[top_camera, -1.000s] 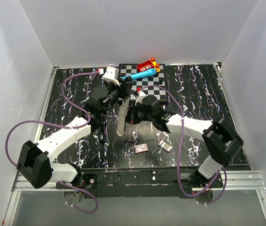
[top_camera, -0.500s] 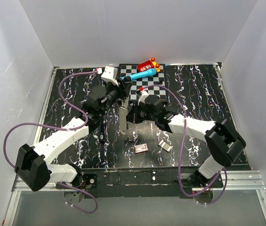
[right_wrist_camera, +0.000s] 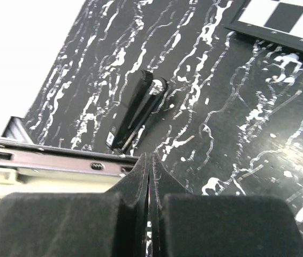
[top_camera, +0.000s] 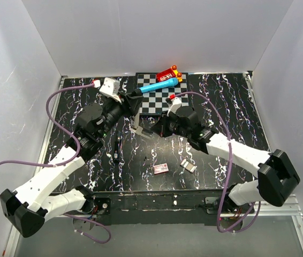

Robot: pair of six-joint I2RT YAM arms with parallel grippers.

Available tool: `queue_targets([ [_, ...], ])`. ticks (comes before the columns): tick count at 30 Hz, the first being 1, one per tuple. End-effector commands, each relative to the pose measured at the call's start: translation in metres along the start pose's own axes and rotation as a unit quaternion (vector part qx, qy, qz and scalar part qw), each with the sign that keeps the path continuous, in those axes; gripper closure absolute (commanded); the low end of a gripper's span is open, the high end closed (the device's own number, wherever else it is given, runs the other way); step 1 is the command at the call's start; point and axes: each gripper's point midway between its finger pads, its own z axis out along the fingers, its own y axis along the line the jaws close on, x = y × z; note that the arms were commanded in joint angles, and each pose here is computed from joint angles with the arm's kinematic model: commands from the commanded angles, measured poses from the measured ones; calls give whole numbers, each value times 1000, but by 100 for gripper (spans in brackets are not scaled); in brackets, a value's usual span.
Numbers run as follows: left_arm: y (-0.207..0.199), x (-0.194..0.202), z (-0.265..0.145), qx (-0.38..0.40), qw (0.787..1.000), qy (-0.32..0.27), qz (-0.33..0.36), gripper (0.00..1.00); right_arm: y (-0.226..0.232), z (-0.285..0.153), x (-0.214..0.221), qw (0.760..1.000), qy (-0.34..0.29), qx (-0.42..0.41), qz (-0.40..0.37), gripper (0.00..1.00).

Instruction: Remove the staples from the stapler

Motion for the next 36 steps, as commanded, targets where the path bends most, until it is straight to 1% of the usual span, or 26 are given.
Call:
queue_targets([
  [1,-17,-46,-22,32,998,-52,-7,100,-9,-29,-30,996,-41,61,-56,99],
  [3,-17,-47,-26,32,999,-44,-3,100,-8,-44,-40,993,-53,72,-73,99],
  [7,-20,-53,-35,36,998,-44,-1,100,-4,-70,-39,992,-40,81,-85,99],
  [14,-22,-68,-48,38,997,-60,-2,100,27,-91,-5,999,8,0,-50,99],
  [19,-22,-76,-52,35,997,-72,-7,100,47,-86,22,998,39,-44,-23,99],
  [25,-21,-81,-55,30,996,-81,-23,100,74,-65,55,994,74,-77,2,99],
  [29,-22,-84,-58,30,995,-86,-31,100,87,-51,59,994,66,-86,17,99],
  [34,-22,-90,-61,30,995,-90,-32,100,95,-49,55,995,54,-88,13,99],
  [35,-21,-83,-61,26,996,-76,-33,100,95,-49,54,995,55,-87,9,99],
  [36,-21,-82,-61,26,996,-75,-35,100,95,-49,53,995,54,-85,7,99],
])
